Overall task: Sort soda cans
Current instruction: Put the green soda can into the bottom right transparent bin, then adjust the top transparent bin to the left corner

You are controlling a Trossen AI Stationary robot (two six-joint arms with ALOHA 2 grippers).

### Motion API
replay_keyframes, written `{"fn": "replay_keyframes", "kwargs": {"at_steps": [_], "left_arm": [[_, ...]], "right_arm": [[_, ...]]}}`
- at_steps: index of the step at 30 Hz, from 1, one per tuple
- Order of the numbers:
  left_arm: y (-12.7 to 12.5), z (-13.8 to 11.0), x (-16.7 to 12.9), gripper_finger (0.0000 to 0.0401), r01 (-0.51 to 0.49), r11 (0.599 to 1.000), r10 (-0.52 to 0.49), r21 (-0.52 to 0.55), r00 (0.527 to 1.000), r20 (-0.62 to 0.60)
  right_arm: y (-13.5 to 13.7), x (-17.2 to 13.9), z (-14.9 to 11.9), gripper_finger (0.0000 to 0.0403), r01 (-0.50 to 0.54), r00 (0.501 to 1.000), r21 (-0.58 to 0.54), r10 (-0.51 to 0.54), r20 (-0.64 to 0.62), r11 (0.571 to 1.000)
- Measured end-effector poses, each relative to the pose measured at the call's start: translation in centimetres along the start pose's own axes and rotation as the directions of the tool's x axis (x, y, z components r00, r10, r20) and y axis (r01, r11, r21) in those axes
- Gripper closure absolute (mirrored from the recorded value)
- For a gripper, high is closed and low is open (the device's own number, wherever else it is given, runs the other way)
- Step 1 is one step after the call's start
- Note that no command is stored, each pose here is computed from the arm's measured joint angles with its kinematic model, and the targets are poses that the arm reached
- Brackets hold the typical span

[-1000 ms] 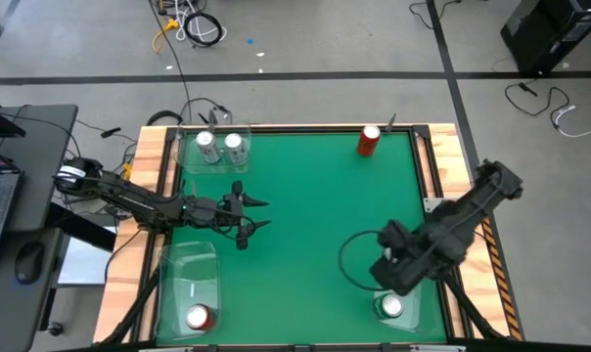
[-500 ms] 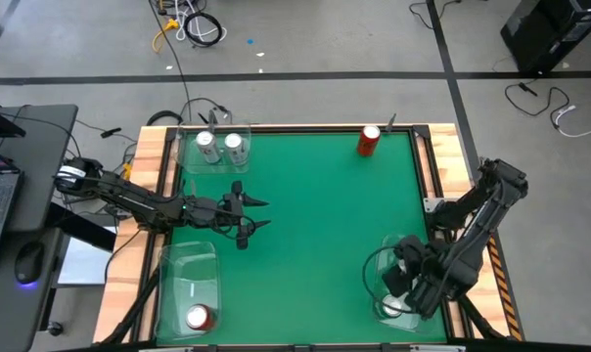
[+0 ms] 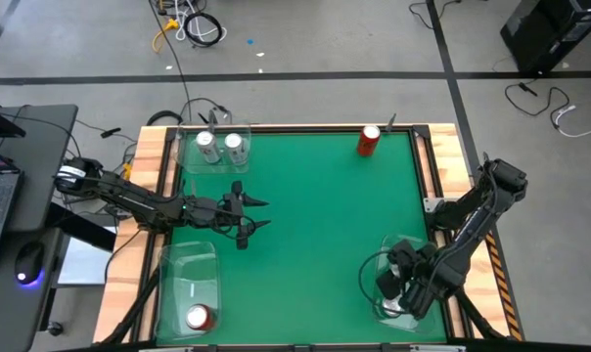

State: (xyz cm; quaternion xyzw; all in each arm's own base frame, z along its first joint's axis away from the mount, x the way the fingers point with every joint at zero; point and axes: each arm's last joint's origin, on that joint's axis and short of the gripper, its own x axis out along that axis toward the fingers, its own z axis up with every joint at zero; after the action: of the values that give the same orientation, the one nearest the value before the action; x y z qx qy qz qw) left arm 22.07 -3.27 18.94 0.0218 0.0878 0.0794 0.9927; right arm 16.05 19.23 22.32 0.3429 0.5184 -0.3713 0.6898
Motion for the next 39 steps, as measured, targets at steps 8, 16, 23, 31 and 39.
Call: {"fn": "replay_keyframes", "kwargs": {"at_steps": [8, 16, 23, 31, 39], "left_arm": [[0.0, 0.0, 0.0, 0.0153, 0.0, 1.0, 0.0, -0.002, 1.0, -0.001], [0.0, 0.4, 0.3, 0.0153, -0.006, 0.999, 0.005, -0.038, 1.0, -0.011], [0.8, 4.2, 1.9, 0.0154, -0.068, 0.998, 0.067, 0.003, 0.968, -0.24], [3.3, 9.5, 1.4, 0.0186, -0.189, 0.969, 0.241, 0.16, 0.868, -0.435], [7.2, 11.3, 0.0, 0.0272, -0.338, 0.91, 0.413, 0.239, 0.714, -0.565]], "right_arm": [[0.0, 0.0, 0.0, 0.0061, -0.002, 1.0, -0.015, 0.002, -0.002, 1.0], [0.0, -2.0, 0.6, 0.0059, 0.051, 0.999, -0.031, -0.05, 0.02, 0.998], [0.4, -5.8, 1.5, 0.0058, 0.053, 0.998, -0.053, -0.051, 0.03, 0.997], [0.9, -9.5, 3.1, 0.0073, -0.007, 0.99, -0.119, 0.024, 0.14, 0.993], [2.0, -9.5, 6.3, 0.0132, 0.034, 0.956, -0.283, 0.051, 0.287, 0.958]]}}
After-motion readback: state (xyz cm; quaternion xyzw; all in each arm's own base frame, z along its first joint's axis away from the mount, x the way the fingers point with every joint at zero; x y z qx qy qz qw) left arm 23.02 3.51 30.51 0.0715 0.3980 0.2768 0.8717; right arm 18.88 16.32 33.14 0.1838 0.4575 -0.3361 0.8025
